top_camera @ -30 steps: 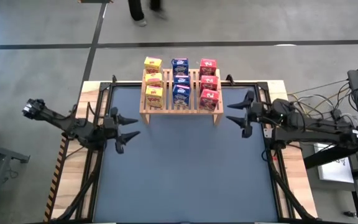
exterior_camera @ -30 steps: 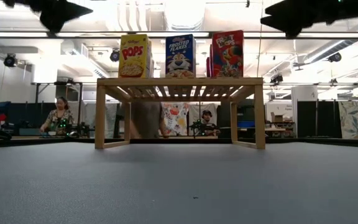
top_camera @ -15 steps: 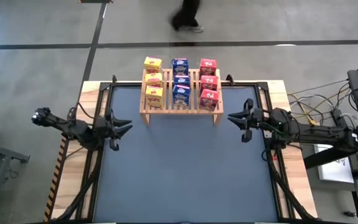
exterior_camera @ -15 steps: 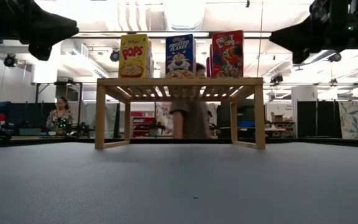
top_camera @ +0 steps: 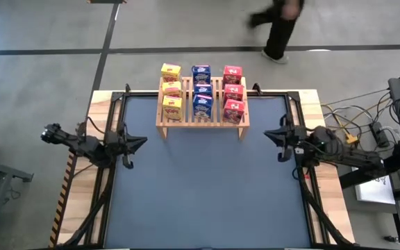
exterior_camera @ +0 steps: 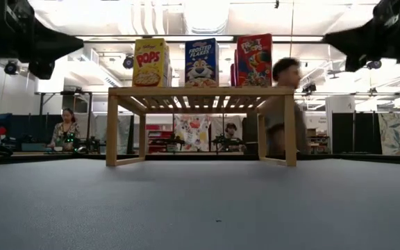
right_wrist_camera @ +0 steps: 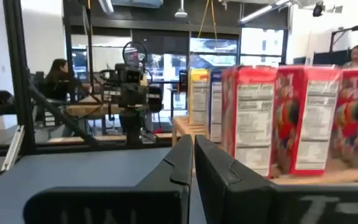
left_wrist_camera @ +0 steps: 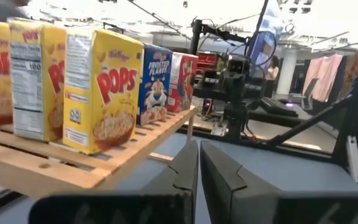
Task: Stack cereal on shelf
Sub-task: Return to Home Position
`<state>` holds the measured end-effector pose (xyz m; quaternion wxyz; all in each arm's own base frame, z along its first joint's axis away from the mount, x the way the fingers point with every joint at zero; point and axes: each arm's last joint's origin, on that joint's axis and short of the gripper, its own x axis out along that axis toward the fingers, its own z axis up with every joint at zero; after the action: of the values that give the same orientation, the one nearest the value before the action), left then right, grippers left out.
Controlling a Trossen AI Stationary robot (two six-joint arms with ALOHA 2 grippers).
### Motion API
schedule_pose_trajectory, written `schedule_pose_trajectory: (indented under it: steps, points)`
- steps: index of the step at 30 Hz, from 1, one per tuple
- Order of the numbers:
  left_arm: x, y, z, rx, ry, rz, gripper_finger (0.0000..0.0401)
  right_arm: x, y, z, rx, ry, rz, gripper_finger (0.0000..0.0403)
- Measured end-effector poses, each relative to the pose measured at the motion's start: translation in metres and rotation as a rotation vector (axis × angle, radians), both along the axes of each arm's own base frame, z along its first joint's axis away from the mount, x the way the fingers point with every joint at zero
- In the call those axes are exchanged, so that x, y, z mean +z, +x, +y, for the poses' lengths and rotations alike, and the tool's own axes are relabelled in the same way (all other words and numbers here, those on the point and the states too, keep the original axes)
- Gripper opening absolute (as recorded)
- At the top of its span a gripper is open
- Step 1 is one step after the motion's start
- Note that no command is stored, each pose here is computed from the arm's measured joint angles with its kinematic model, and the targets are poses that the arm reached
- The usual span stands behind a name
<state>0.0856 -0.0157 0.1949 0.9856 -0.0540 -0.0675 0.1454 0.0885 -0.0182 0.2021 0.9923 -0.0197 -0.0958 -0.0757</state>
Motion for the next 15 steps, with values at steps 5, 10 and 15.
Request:
schedule_pose_trajectory:
  steps: [5,10,15]
  points:
    - [-0.018,0.005,-0.003,-0.032,-0.024,0.015,0.0000,-0.026,0.007,-0.002,0.001,0.045,0.090,0.0008]
    - [-0.022,0.005,-0.003,-0.049,-0.060,0.038,0.0000,-0.026,0.008,-0.002,-0.003,0.045,0.096,0.0008]
    - [-0.021,0.005,-0.003,-0.052,-0.034,0.043,0.0000,-0.028,0.007,-0.006,-0.150,0.081,0.110,0.0009]
